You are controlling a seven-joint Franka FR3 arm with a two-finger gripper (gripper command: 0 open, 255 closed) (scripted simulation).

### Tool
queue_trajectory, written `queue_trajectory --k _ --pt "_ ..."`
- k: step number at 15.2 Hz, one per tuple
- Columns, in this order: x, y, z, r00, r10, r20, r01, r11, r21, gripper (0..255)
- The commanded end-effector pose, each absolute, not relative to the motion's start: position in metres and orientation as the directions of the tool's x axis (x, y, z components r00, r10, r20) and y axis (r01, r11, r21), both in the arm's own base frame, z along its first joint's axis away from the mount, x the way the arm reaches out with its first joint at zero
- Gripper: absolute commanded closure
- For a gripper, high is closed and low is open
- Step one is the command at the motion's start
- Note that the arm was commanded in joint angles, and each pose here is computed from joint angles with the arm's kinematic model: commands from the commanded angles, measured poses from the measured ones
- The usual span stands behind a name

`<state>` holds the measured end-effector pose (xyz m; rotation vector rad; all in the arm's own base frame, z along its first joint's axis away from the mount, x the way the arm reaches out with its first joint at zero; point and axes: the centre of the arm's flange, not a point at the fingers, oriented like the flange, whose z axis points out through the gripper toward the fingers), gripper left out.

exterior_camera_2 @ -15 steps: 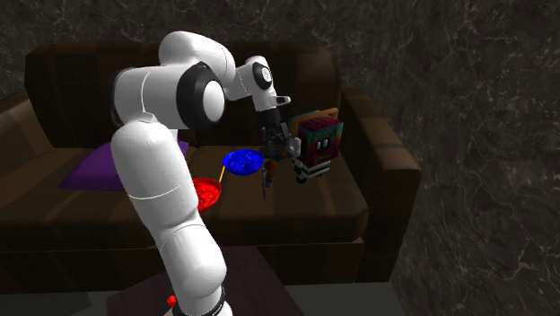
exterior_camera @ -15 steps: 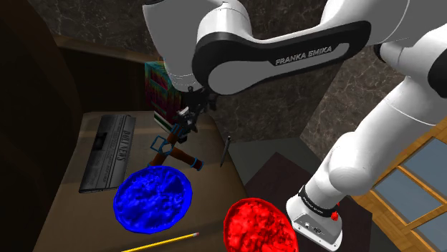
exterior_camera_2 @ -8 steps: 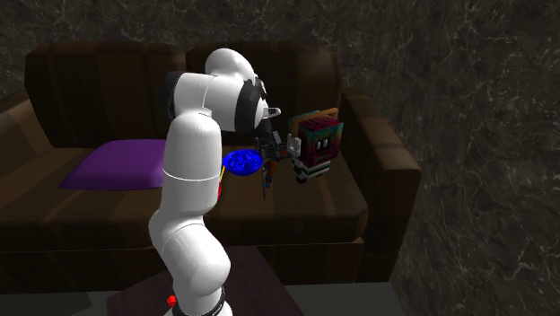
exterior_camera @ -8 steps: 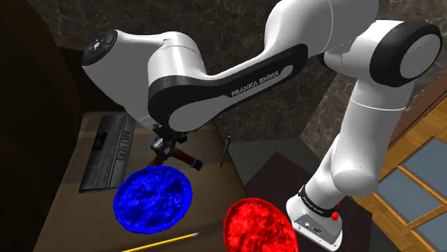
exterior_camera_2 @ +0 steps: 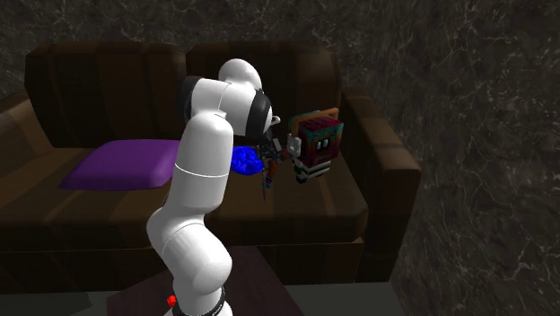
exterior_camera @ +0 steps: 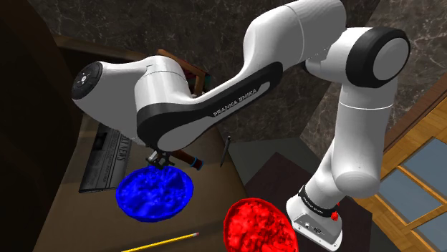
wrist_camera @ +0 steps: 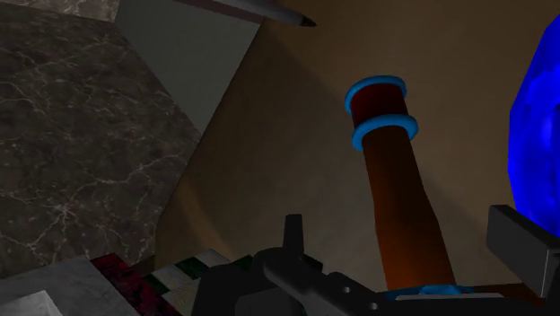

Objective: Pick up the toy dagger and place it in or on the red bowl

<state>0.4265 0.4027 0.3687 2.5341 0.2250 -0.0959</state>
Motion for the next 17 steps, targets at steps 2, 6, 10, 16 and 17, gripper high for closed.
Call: queue_trajectory --k 2,6,10,16,17 --pt "0.417 0.397 0.345 0.979 0.144 -0.141 0.198 -0.815 0.544 0" --pt "0.417 0.397 0.345 0.979 0.144 -0.141 0.198 -0.815 0.544 0" --pt "0.417 0.397 0.345 0.979 0.144 -0.141 0.198 -0.815 0.544 0" --pt "0.414 0.397 0.344 0.979 0.144 -0.141 0.198 -0.815 0.544 255" --pt "0.415 0.396 0.344 0.98 0.144 -0.141 0.198 -0.815 0.544 255"
